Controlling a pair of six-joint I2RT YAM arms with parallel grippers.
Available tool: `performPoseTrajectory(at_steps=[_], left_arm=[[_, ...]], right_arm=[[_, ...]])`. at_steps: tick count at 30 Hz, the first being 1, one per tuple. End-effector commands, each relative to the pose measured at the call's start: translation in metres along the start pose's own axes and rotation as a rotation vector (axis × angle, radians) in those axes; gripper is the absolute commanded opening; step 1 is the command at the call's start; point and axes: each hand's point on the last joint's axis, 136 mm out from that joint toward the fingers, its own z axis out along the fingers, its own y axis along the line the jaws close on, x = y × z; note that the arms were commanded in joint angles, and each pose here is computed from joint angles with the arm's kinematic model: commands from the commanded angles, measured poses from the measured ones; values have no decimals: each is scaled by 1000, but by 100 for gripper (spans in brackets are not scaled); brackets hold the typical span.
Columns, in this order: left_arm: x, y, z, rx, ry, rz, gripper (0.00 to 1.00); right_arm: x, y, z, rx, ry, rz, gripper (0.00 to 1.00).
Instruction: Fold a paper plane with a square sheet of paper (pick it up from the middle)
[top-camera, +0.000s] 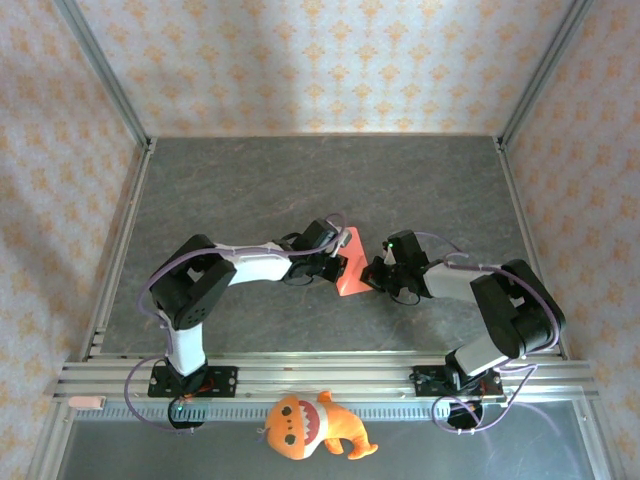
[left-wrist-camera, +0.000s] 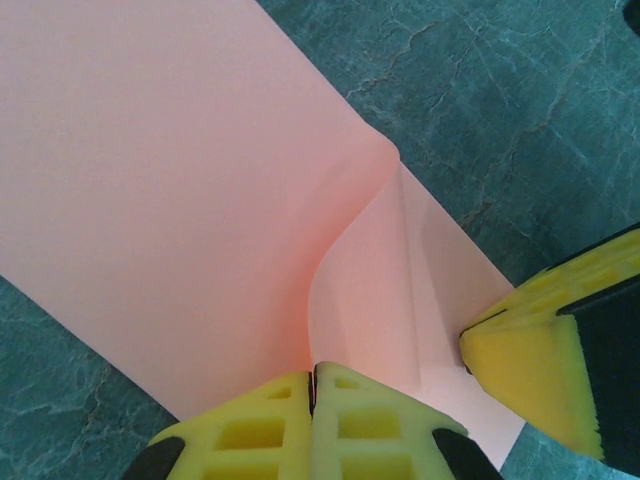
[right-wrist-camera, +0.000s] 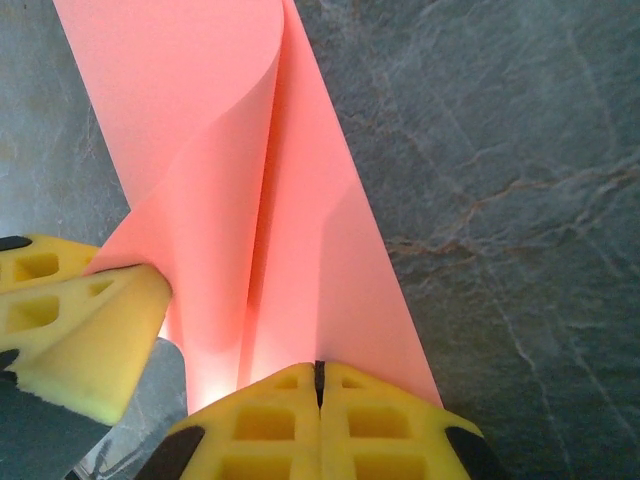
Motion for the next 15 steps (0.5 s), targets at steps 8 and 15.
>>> performPoseTrajectory(at_steps=[8, 15], left_arm=[[-1, 9, 4, -43, 11, 12, 0], [-4, 7, -3, -42, -3, -2, 0]], right_arm=[[10, -26, 2, 94, 34, 26, 2], [10, -27, 0, 97, 32, 29, 2]])
